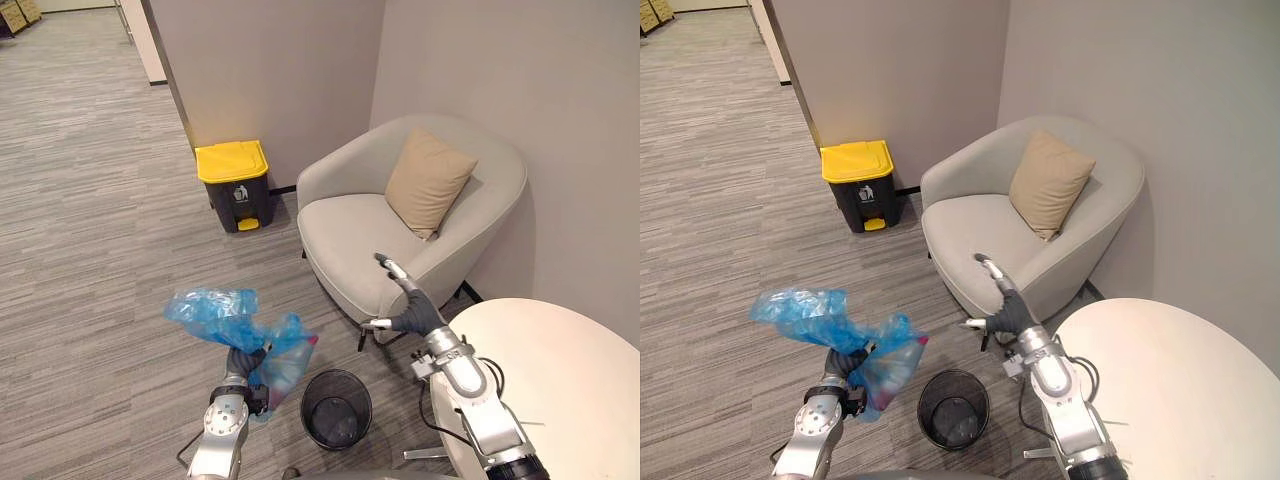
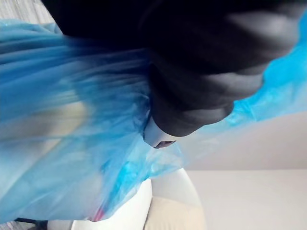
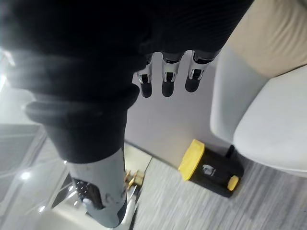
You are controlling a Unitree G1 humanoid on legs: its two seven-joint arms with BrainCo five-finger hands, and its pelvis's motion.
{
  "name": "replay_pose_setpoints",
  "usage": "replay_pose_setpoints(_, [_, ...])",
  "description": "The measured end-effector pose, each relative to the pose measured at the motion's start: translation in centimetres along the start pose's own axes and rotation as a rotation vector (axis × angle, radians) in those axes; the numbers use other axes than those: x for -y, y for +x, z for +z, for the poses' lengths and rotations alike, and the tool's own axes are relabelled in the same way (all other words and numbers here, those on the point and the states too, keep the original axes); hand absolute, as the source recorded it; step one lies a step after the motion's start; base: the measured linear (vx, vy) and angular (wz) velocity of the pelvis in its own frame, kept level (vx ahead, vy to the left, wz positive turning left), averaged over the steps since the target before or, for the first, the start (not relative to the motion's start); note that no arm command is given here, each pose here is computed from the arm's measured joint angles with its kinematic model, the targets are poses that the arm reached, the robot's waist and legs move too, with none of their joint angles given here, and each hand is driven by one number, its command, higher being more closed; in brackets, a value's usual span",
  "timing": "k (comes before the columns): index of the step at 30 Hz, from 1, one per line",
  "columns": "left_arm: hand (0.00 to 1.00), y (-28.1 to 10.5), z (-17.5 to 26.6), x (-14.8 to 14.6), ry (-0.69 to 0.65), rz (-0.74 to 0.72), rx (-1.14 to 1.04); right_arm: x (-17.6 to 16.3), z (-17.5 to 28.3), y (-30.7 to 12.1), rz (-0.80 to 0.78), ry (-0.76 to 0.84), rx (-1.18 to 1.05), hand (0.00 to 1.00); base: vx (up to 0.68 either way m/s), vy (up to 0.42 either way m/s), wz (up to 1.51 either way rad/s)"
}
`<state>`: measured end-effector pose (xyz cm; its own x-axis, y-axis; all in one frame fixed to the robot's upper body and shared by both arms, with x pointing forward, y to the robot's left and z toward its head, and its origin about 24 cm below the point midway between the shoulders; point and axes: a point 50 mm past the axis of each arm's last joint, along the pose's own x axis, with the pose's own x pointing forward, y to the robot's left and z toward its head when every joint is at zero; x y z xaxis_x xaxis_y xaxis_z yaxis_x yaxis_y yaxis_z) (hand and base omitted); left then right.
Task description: Gather rubbish on tea table into small bin, then transfer packed bag to large trash can.
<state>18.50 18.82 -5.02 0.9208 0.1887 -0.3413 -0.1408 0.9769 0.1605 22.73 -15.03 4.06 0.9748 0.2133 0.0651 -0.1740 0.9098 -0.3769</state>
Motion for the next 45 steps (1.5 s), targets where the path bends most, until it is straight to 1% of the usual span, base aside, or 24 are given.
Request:
replay_pose_setpoints(1, [1.00,-0.1,-0.3,-0.2,0.000,0.005,-0.014,0.3,-0.7,-0.2,-0.027,0.022,-0.033,0.00,0.00,0.000,0.00])
replay_pose_setpoints(2, [1.00,-0.3,-1.3,-0.8,-0.002,0.018,-0.054,0.8,-2.5,-0.8,-0.079,0.067,-0.121,0.00,0.00,0.000,0.00])
replay_pose_setpoints(9, [1.00,-1.8,-4.2,-2.5,-0.036,0.056,-0.174,1.7,-7.9,-4.1,-0.218,0.139,-0.407,0.00,0.00,0.000,0.00])
replay_pose_setpoints(15, [1.00,-3.2,-6.3,-3.3,-0.042,0.075,-0.273,1.4,-10.3,-6.4,-0.235,0.159,-0.553,0.00,0.00,0.000,0.00])
replay_pose_setpoints(21, [1.00,-3.8,-7.5,-2.9,-0.054,0.070,-0.334,0.2,-11.4,-7.3,-0.222,0.197,-0.629,0.00,0.00,0.000,0.00])
replay_pose_setpoints(27, [1.00,-4.6,-8.6,-2.5,-0.068,0.066,-0.386,-0.5,-12.1,-8.4,-0.220,0.215,-0.681,0.00,0.00,0.000,-0.06])
replay_pose_setpoints(36, [1.00,-5.1,-8.9,-2.0,-0.088,0.068,-0.398,-0.2,-11.8,-8.1,-0.244,0.199,-0.672,0.00,-0.02,0.009,-0.28])
replay_pose_setpoints(38, [1.00,-4.7,-8.1,-2.1,-0.087,0.071,-0.359,0.0,-11.3,-7.6,-0.256,0.191,-0.645,0.00,-0.02,0.004,-0.28])
replay_pose_setpoints(42, [1.00,-2.5,-4.1,-3.1,-0.110,0.111,-0.181,1.2,-9.4,-6.1,-0.292,0.158,-0.539,0.00,-0.07,-0.021,0.06])
replay_pose_setpoints(45, [1.00,-1.8,-2.7,-3.3,-0.108,0.127,-0.122,0.9,-9.0,-5.7,-0.285,0.154,-0.520,0.00,-0.03,-0.127,0.34])
